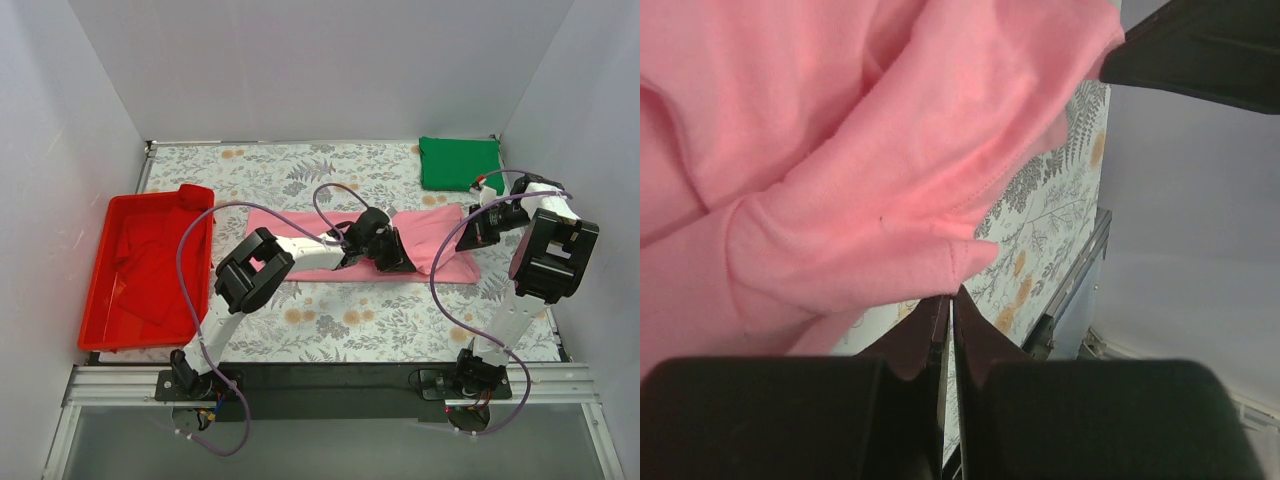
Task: Fold and stack the t-shirts
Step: Fold the tshirt
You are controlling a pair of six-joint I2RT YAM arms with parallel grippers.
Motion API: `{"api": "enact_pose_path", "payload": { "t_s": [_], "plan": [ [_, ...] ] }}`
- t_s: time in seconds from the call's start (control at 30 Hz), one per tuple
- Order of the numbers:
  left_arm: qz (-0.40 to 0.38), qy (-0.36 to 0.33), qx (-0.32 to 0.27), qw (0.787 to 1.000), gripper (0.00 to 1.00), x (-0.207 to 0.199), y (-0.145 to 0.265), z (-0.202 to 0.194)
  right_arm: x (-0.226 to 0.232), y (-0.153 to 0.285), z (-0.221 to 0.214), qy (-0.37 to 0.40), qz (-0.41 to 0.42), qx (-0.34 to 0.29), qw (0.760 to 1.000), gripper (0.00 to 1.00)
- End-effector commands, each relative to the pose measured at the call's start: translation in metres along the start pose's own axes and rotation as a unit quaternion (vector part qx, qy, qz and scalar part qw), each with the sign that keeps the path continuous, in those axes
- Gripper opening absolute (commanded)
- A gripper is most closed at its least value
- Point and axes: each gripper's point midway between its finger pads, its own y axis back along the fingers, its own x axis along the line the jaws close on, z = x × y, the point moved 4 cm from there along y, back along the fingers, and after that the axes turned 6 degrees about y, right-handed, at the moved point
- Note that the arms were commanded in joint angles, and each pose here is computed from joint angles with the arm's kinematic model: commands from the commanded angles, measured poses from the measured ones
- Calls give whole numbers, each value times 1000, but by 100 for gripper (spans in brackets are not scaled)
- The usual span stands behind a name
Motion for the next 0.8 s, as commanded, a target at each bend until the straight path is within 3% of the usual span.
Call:
{"api": "enact_pose_path", "payload": {
  "t_s": [0.0, 0.37, 0.67, 0.77],
  "plan": [
    [-39, -32, -36, 998, 0, -39, 28, 27, 7, 6, 11, 2, 16, -21, 1000, 1],
    [-67, -86, -88, 990, 0, -52, 47, 82, 8, 7, 41, -21, 50, -63, 997, 1],
    [-57, -90, -99, 989, 0, -28, 40, 109, 0, -1, 58, -33, 52, -73, 995, 1],
    [-64, -83, -93, 990, 0, -20, 39, 113, -2, -1, 62, -37, 53, -78, 995, 19]
  ]
}}
